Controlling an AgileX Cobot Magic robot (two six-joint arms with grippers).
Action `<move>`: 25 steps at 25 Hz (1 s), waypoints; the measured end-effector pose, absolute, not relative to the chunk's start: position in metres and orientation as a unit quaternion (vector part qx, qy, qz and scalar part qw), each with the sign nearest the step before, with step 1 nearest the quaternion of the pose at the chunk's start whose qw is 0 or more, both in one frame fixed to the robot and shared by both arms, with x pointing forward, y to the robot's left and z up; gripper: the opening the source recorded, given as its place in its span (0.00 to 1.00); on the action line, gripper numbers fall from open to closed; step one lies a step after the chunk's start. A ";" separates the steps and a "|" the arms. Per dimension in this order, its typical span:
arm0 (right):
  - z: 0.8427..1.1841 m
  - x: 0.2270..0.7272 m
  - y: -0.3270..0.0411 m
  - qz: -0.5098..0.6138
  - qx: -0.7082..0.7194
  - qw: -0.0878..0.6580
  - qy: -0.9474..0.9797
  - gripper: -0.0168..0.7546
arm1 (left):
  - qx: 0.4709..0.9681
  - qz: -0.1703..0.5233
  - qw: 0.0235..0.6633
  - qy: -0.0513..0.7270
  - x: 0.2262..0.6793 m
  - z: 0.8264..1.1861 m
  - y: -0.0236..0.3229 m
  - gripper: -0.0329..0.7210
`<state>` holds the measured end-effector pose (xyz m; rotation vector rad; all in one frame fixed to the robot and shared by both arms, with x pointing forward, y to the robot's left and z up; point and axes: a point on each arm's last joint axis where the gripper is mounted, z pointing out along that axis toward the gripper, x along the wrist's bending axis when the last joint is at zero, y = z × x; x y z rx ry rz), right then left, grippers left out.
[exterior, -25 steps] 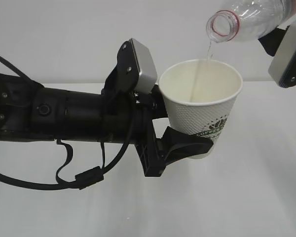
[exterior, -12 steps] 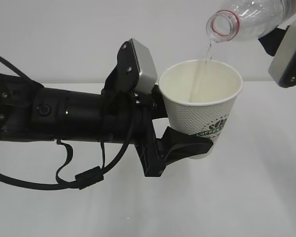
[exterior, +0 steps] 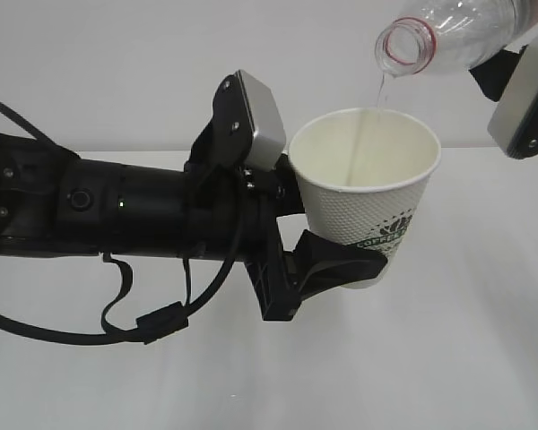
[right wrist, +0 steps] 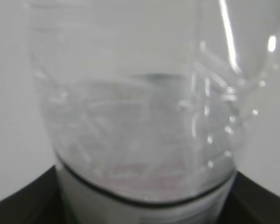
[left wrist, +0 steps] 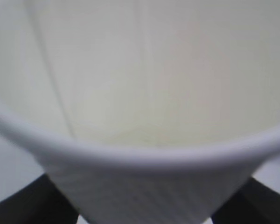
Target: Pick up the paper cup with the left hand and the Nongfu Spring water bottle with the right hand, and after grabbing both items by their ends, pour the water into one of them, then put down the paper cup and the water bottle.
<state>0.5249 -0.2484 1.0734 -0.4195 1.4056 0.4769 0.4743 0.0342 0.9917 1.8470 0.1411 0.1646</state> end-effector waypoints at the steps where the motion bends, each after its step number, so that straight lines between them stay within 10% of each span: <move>1: 1.074 0.525 -0.248 0.216 -0.190 0.717 0.635 0.67 | 0.796 0.071 0.598 0.061 0.474 0.992 0.034 0.77; 25: 1.074 0.525 -0.248 0.217 -0.190 0.718 0.634 0.67 | 0.796 0.071 0.598 0.060 0.474 0.992 0.034 0.77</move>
